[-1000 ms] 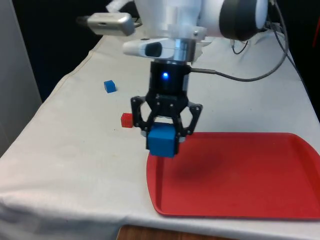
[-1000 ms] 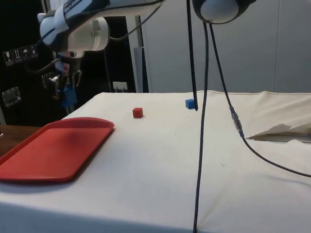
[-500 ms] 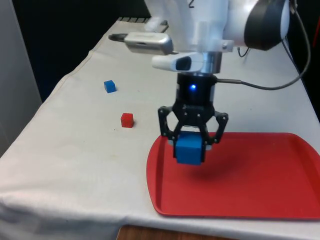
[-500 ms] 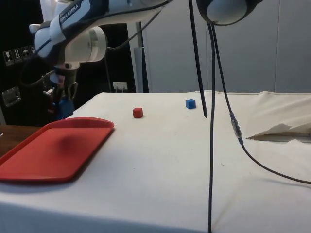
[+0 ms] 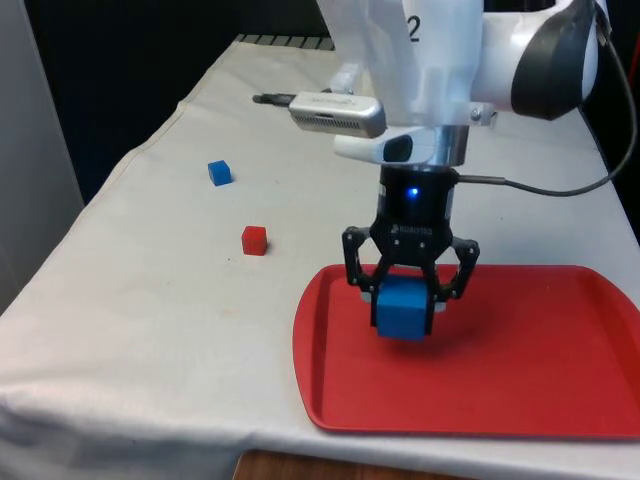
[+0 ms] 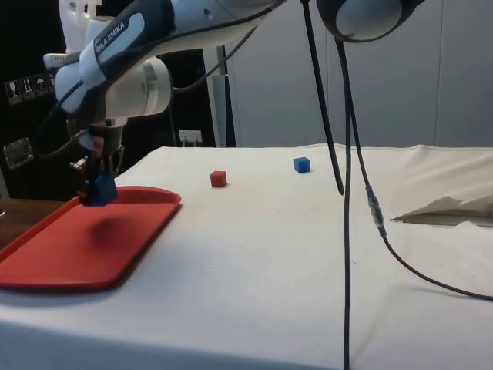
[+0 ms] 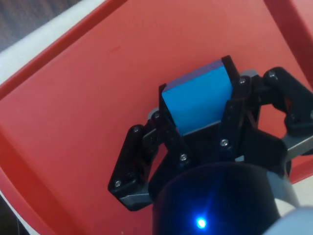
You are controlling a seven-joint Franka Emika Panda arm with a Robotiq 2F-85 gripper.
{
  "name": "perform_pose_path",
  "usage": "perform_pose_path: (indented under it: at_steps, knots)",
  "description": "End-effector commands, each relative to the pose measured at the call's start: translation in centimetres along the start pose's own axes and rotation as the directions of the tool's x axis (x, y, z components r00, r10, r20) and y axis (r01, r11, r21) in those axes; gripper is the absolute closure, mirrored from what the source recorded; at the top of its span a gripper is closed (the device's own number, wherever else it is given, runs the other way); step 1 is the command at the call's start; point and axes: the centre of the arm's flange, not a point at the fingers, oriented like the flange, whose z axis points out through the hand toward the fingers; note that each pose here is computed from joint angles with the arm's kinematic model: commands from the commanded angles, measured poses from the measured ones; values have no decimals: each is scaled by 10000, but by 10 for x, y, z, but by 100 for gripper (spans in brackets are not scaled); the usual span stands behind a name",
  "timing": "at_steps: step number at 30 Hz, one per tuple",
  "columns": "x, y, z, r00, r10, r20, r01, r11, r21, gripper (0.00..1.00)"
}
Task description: Pick up the largest block and place it onto the tray.
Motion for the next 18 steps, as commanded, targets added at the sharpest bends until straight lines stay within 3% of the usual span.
perform_pose_path:
  at_steps: [1, 8, 9, 10, 14, 17, 18]
  knots:
    - [-9, -3, -1, 10000, -14, -74, 13, 10000, -54, 97]
    - [-22, -14, 13, 9993, -36, -378, 31, 9999, -136, 97]
    - [-15, -11, 14, 9996, -26, -264, 24, 9999, -104, 97]
    - [-23, -15, 14, 9990, -42, -437, 36, 9999, -143, 97]
    - [-31, -22, 21, 9978, -26, -667, 14, 9998, -190, 97]
    - [-28, -21, 26, 9978, -9, -663, -4, 9998, -206, 97]
    - [-35, -25, 23, 9971, -27, -767, 10, 9998, -221, 97]
